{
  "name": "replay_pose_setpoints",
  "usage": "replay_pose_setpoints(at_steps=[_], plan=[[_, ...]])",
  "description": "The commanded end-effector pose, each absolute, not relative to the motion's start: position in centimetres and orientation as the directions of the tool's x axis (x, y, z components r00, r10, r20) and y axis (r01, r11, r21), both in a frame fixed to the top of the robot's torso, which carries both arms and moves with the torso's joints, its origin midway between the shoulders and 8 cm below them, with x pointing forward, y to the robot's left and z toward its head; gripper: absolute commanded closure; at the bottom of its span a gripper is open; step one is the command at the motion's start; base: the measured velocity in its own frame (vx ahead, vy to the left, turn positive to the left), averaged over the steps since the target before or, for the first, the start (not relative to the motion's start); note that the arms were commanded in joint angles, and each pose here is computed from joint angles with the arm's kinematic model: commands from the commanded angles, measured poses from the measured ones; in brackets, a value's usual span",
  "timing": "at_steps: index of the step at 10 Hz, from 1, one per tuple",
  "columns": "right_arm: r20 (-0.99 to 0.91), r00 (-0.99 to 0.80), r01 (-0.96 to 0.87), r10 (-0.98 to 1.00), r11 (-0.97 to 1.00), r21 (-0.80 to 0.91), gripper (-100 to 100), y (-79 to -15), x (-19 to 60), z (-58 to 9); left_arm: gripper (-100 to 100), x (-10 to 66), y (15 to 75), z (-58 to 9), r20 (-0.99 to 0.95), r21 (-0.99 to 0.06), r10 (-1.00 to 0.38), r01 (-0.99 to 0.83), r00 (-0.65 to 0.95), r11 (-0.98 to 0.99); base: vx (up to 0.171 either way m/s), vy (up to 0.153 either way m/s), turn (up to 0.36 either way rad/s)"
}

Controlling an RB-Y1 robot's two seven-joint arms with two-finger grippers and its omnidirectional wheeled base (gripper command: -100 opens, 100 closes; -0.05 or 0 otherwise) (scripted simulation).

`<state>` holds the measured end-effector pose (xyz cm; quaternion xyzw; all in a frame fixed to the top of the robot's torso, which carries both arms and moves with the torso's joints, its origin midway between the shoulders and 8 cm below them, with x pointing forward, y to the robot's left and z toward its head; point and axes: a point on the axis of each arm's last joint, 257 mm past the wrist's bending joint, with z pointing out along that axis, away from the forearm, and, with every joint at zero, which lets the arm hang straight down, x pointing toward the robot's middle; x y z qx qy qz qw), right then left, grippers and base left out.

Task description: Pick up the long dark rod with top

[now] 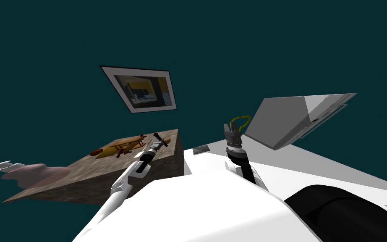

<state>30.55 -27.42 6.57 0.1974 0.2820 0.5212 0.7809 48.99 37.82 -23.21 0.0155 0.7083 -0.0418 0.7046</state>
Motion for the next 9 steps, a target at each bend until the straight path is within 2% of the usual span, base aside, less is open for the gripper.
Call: replay_pose_setpoints(at_steps=[1, 8, 9], plan=[[-0.235, 0.298, -0.703, 0.925, 0.379, 0.602, 0, -27.4, 30.6, 6.6, 100, 47.6, 38.1, -23.7, -0.999, -0.042, -0.041, 0.058, -0.023, 0.997, 0.049, 0.033, 0.025], [-0.235, 0.298, -0.703, 0.925, 0.379, 0.602, 0, -27.4, 30.6, 6.6, 100, 45.1, 36.5, -21.5, -0.999, -0.037, -0.037, 0.066, 0.006, 0.997, 0.038, 0.015, 0.018], [-0.235, 0.298, -0.703, 0.925, 0.379, 0.602, 0, -27.4, 30.6, 6.6, 0, 45.2, 36.4, -21.3, -0.999, -0.036, -0.037, 0.067, 0.010, 0.997, 0.000, 0.000, 0.000]])
